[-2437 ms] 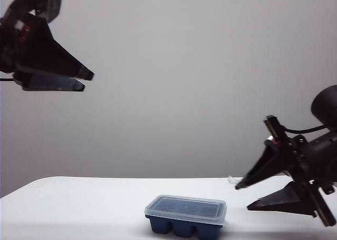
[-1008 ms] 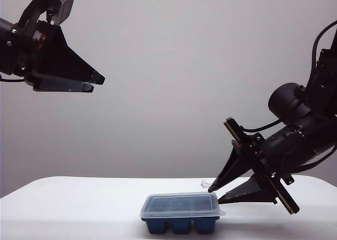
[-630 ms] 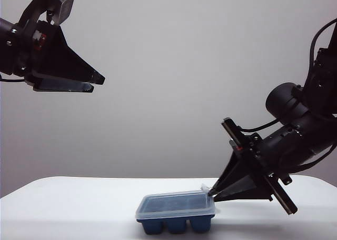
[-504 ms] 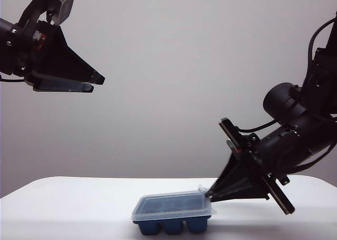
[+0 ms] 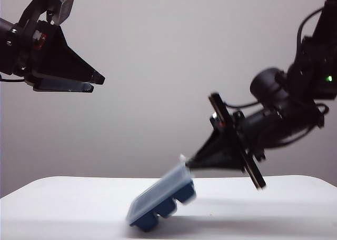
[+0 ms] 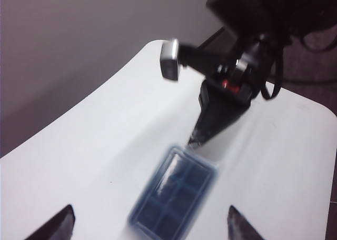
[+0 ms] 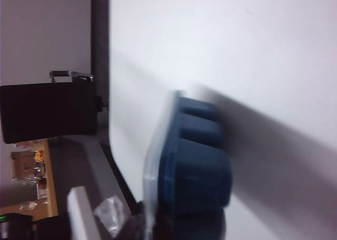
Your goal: Pick up the ice cube tray, remove its lid, and then place both the tray and the lid back on the table.
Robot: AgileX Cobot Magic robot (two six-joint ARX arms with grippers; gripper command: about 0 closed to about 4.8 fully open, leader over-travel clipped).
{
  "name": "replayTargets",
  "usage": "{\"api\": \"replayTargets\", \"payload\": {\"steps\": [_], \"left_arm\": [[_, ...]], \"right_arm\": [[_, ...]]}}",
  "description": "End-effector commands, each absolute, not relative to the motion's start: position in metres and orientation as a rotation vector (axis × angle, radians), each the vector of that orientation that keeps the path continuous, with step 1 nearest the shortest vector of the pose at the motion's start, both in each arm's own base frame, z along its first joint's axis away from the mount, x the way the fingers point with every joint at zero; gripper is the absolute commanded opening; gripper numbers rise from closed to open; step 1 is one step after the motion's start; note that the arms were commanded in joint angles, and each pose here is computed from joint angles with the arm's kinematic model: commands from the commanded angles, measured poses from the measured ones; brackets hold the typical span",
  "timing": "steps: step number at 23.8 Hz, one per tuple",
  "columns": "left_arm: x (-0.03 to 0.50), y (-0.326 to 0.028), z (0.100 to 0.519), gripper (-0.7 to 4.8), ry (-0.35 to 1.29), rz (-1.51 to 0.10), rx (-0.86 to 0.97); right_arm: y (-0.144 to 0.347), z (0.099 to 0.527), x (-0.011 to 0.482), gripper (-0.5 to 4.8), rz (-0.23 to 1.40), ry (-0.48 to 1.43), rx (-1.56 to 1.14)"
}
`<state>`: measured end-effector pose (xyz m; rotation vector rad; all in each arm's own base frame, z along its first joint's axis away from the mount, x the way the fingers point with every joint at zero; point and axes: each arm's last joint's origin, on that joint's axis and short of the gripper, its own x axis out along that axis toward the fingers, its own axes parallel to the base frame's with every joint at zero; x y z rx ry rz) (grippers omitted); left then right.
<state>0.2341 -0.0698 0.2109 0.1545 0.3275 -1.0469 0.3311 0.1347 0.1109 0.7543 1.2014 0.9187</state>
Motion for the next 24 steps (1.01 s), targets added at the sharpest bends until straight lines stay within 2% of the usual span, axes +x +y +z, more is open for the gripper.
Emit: {"api": "replayTargets", "payload": {"steps": [1, 8, 11, 12, 15, 17, 21, 23, 24], "left_arm": [[0.235, -0.07, 0.213, 3.77, 0.304, -1.048, 0.161], [0.235, -0.07, 0.213, 3.76, 0.304, -1.048, 0.16], [0.235, -0.07, 0.213, 3.76, 0.304, -1.047, 0.161], [0.235, -0.07, 0.213, 3.76, 0.304, -1.048, 0.161], [0.235, -0.07, 0.213, 3.76, 0.304, -1.048, 0.16], [0.235, -0.07, 0.213, 3.76, 0.304, -1.048, 0.16], [0.235, -0.07, 0.213, 3.76, 0.304, -1.049, 0.16], [0.235, -0.07, 0.213, 3.76, 0.304, -1.049, 0.16], [0.235, -0.07, 0.213, 3.76, 0.307, -1.048, 0.155]], "right_arm": [[0.137, 0.132, 0.339, -0.09, 0.952, 1.161, 0.748], [0.139, 0.141, 0.346, -0.09, 0.948, 1.16, 0.723], [0.137, 0.136, 0.344, -0.05, 0.899, 1.162, 0.654], [0.136, 0.134, 0.343, 0.09, 0.885, 1.16, 0.617], [0.13, 0.128, 0.34, 1.21, 0.777, 1.171, 0.483], [0.123, 0.124, 0.342, 1.31, 0.708, 1.183, 0.425], [0.118, 0.118, 0.351, 1.39, 0.743, 1.197, 0.471], [0.12, 0.114, 0.357, 2.08, 0.753, 1.205, 0.478], [0.123, 0.11, 0.363, 2.17, 0.761, 1.211, 0.485]]}}
